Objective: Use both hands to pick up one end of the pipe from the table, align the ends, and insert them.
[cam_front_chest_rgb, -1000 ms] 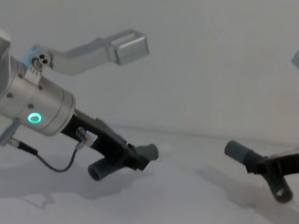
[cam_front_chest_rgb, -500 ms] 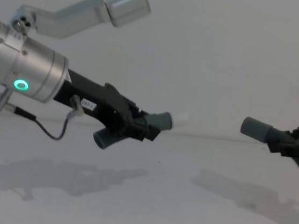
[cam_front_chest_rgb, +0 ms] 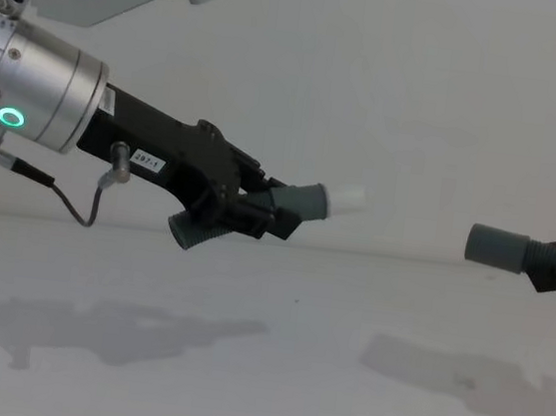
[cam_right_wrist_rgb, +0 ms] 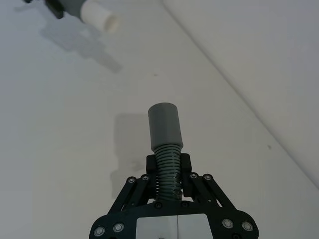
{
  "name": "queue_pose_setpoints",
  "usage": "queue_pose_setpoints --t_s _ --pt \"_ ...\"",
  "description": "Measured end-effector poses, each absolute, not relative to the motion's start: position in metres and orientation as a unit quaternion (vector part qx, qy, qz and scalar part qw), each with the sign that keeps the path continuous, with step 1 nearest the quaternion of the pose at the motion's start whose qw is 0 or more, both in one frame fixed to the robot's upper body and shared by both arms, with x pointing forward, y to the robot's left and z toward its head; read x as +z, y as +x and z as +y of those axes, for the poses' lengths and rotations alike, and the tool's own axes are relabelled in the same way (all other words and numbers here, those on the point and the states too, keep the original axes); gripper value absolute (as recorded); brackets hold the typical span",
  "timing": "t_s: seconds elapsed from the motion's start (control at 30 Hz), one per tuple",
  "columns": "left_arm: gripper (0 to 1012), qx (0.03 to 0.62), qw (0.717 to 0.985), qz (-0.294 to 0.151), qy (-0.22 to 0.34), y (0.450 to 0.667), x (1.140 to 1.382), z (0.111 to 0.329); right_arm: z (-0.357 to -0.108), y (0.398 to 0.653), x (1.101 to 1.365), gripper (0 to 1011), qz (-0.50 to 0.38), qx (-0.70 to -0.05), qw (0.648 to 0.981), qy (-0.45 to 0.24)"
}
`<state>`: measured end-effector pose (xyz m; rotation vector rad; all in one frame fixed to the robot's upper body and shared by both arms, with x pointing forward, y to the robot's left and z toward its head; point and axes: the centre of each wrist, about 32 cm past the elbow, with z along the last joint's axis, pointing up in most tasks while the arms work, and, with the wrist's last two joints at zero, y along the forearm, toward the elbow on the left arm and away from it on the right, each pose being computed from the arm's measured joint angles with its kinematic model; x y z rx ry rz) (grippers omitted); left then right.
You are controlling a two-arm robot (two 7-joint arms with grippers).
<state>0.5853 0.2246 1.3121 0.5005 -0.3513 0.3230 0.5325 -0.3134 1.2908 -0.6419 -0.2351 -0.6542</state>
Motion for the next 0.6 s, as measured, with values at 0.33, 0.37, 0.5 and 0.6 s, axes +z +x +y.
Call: queue_pose_setpoints --t_s 0.33,0.37,0.5,0.6 --pt "365 0.134 0.940 -0.183 0.256 0.584 1.315 0.224 -0.313 0.529 1.303 267 -0.126 -0.272 0.900 -0.316" --pt "365 0.131 0.940 -0.184 0.257 0.584 1.315 0.224 -0.313 0.529 1.304 267 -0.127 -0.269 0.901 -0.316" --pt "365 0.127 0.939 -0.185 0.259 0.584 1.315 0.223 -0.311 0.528 1.308 267 -0.129 -0.257 0.904 -0.317" --pt "365 0.122 0.940 -0.185 0.260 0.583 1.314 0.223 -0.309 0.528 1.311 267 -0.131 -0.247 0.906 -0.318"
